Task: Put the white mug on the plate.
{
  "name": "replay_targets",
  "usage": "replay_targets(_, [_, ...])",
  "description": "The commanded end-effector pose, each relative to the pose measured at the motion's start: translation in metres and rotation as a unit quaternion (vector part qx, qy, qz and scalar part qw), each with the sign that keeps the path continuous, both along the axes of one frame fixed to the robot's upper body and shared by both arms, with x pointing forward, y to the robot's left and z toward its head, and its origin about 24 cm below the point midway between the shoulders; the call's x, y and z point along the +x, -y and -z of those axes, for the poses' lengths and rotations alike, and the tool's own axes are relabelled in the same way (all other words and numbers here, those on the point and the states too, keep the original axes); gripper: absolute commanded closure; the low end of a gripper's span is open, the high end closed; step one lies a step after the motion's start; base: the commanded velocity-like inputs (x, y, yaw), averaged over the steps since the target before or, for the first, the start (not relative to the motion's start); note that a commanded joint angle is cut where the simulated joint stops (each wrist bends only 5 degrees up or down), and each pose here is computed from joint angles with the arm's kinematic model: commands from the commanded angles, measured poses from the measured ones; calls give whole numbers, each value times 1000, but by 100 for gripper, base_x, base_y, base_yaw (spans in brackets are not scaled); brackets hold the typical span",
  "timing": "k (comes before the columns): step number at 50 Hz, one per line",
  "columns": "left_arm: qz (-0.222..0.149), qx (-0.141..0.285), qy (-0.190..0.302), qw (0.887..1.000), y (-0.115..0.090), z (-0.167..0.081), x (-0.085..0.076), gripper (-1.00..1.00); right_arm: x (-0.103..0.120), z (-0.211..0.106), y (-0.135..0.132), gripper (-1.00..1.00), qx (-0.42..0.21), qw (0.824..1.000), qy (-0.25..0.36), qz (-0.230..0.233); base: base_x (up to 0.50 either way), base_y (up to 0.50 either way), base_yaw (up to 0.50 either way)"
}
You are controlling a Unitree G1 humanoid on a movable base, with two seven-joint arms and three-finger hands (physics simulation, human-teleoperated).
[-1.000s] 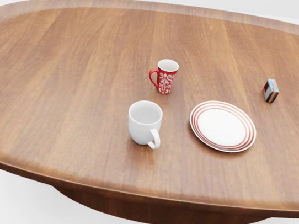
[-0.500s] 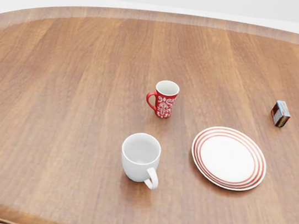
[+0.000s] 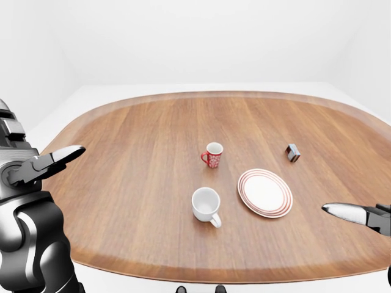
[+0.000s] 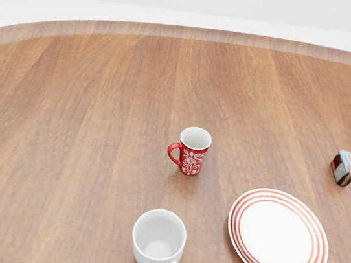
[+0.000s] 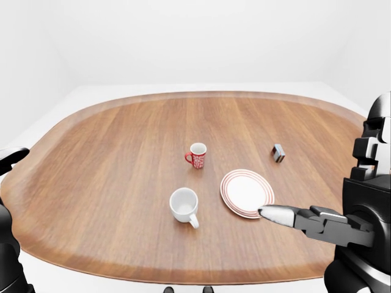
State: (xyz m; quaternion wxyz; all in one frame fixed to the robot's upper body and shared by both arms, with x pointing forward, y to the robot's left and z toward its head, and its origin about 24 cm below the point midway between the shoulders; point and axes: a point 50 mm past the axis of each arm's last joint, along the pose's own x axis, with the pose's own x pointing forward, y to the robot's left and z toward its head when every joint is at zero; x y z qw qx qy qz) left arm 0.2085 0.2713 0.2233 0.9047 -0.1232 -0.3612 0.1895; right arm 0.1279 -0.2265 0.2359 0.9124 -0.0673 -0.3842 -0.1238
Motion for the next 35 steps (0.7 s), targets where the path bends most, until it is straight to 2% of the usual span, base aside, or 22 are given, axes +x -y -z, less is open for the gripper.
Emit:
replay_targets(1, [1,1,-1,1000,1,0,0,-100,0,1,-1,-100,-3,1000,-1,0,39,0,0])
replay_targets(10, [1,0,-2,1000,0,1,1,-100,0,0,0,-100,1,1000,-2,-1,40,0,0])
replay_targets(24, [1,1,0,1000,1,0,0,-100,2,-5,-2,-100,-3,1000,13,-13,0,0,0])
replay_targets(28, [2,2,-2,1000,2,1,1,-100,6,-29,-9,-100,-24,996,63,-57,0,0,0])
replay_targets(31, [2,2,-3,1000,2,2,1,-100,9,-56,-26,-100,-51,981,138,-125,0,0,0])
replay_targets(33, [2,2,-2,1000,2,1,1,-100,9,-66,-39,-100,-93,969,178,-144,0,0,0])
replay_targets(35, [2,2,-3,1000,2,1,1,-100,24,-66,-58,-100,-172,958,174,-152,0,0,0])
